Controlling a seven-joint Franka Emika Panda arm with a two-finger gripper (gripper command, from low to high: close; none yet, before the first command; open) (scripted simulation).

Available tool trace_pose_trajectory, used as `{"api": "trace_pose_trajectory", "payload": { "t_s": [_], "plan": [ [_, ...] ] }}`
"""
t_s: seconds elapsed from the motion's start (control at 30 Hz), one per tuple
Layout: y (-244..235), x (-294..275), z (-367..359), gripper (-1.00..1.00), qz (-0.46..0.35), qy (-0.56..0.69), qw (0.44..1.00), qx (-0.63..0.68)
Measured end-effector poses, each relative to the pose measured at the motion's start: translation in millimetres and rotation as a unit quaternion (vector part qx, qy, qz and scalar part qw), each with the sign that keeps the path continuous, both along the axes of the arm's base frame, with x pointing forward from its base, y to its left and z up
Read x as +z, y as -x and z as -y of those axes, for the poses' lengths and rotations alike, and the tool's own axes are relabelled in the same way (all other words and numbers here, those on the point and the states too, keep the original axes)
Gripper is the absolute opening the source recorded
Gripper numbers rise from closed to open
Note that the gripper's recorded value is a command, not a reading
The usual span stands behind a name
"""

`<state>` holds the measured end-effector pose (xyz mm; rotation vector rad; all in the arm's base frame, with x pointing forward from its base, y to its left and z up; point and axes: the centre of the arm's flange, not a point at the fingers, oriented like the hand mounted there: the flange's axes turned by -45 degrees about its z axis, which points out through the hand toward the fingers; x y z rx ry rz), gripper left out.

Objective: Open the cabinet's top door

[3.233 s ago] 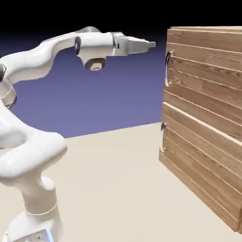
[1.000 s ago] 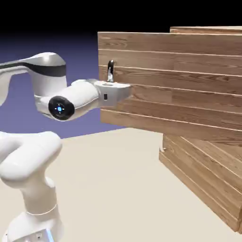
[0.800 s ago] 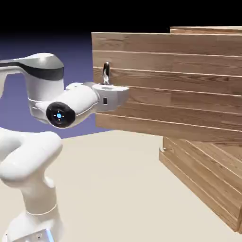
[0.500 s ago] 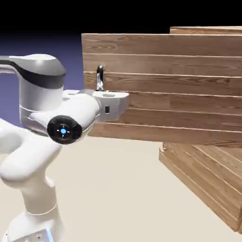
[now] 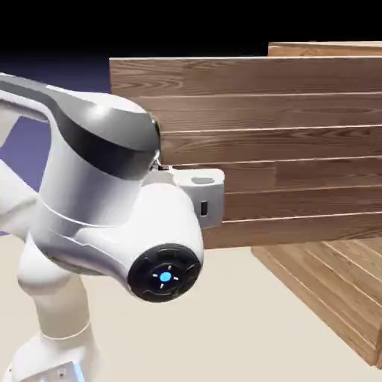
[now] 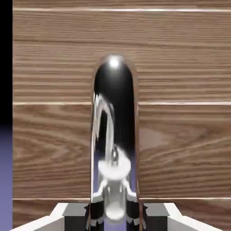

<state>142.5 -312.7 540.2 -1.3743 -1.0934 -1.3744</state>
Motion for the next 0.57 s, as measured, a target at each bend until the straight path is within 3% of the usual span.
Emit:
{"api": "trace_pose_trajectory", "payload": {
  "t_s": [0.57],
  "plan": [
    [-12.1, 0.0, 85.7, -1.00, 0.000, 0.000, 0.997, 0.083]
  ]
}}
